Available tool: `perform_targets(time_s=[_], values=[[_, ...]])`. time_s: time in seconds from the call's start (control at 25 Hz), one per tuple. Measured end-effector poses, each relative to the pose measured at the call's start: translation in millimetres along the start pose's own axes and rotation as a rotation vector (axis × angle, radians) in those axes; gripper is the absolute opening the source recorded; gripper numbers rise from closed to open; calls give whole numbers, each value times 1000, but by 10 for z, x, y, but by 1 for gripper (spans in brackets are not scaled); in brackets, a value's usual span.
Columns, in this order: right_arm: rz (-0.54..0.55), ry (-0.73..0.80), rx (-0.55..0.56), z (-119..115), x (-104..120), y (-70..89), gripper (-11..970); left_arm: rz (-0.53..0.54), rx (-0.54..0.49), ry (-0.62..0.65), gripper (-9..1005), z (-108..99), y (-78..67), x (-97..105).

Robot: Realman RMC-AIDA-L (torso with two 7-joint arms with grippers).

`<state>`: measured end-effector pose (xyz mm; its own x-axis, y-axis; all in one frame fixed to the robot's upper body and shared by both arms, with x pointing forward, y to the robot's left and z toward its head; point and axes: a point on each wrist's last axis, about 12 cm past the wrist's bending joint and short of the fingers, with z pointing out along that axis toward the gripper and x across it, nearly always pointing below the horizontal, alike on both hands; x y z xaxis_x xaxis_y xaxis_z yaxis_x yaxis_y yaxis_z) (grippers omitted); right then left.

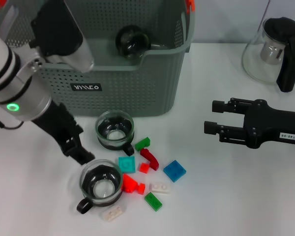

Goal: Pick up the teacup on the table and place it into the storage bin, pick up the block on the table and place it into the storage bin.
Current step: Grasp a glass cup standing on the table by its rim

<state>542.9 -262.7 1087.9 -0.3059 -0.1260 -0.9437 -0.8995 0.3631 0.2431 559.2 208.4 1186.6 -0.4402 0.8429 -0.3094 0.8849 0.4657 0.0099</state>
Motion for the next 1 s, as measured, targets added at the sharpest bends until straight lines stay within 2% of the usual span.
perform_targets(time_s=[0.28,0.52,1.0], values=[[1,-1,1,-2,-1,-1,719,-99,49,62,735,133,-66,13],[1,-2,0,3,1,2,719,-173,77,94,735,260,-61,-23],[8,-1,-3,18,32,15,716,-209,83,126,729,446,0,-99]])
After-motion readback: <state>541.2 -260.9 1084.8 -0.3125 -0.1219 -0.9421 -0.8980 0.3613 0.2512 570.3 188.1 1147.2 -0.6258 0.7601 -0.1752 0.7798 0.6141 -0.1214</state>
